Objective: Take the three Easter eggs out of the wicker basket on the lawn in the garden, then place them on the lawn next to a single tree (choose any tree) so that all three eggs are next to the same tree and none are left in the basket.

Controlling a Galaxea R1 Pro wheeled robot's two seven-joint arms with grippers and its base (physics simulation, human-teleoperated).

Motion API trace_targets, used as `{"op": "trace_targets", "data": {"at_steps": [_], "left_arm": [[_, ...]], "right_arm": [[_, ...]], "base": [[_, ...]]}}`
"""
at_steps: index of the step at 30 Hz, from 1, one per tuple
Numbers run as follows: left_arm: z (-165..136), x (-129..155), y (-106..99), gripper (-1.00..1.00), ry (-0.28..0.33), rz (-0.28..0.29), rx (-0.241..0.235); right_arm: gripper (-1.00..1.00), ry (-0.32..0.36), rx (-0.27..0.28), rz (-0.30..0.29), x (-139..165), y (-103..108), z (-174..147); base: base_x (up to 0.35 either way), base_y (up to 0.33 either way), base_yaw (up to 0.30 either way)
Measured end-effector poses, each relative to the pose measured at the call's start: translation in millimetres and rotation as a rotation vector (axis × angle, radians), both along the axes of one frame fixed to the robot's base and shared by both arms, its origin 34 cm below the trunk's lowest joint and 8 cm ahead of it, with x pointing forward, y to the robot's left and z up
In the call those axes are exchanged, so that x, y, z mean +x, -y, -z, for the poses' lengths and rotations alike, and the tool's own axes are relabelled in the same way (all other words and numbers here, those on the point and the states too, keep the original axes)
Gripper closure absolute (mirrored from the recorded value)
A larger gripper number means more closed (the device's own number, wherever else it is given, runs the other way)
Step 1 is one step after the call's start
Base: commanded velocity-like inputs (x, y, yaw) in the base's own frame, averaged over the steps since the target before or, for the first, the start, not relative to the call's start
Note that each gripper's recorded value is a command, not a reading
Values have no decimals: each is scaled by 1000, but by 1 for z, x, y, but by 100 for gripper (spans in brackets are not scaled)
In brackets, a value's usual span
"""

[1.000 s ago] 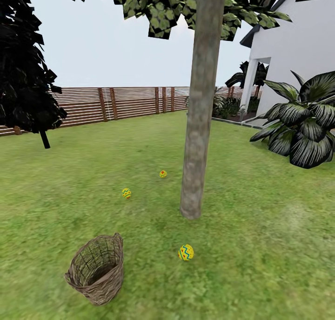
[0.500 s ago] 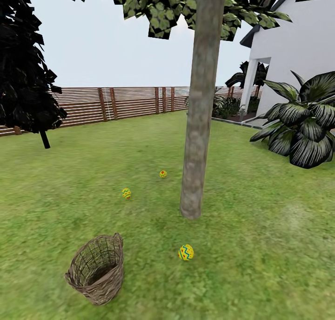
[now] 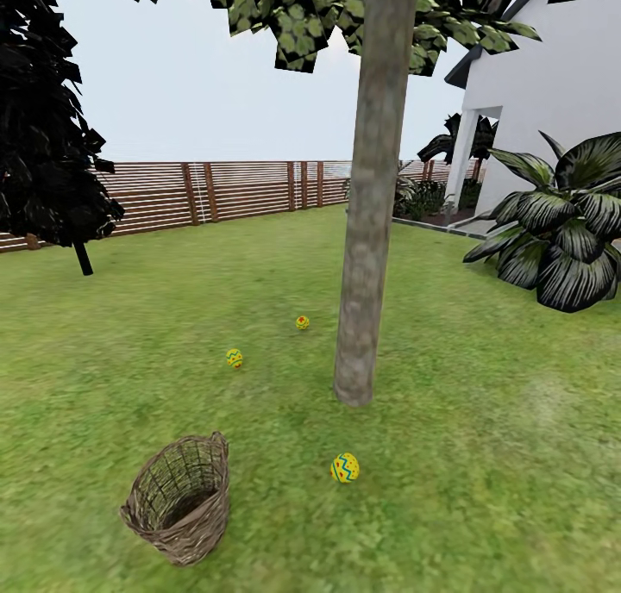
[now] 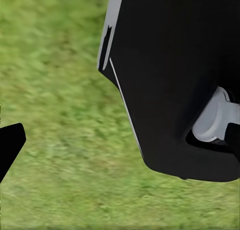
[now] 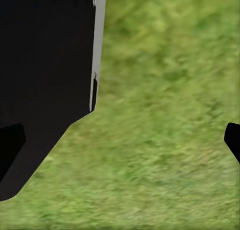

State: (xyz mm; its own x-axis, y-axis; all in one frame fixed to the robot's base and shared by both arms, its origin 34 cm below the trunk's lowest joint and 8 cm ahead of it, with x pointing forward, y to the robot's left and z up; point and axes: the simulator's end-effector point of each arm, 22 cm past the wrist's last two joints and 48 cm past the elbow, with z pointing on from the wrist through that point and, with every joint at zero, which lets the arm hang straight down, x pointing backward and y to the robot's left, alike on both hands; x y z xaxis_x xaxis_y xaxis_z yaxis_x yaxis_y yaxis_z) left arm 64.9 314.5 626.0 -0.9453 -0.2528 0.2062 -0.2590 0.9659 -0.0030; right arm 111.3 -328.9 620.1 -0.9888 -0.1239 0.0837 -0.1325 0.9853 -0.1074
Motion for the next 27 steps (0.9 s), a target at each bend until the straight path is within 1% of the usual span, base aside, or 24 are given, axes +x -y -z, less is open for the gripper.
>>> {"op": "trace_targets", "data": {"at_steps": [5, 10, 27], "left_arm": [[0, 3, -2, -100, 6, 4, 3], [0, 2, 1, -100, 3, 1, -2], [0, 2, 1, -100, 5, 0, -3]], "right_arm": [[-100, 3, -3, 3, 1, 2, 0], [-100, 4, -3, 3, 2, 2, 0], [-100, 5, -3, 4, 2, 2, 0]], "base": [[0, 0, 0], [0, 0, 0], [0, 0, 0]]}}
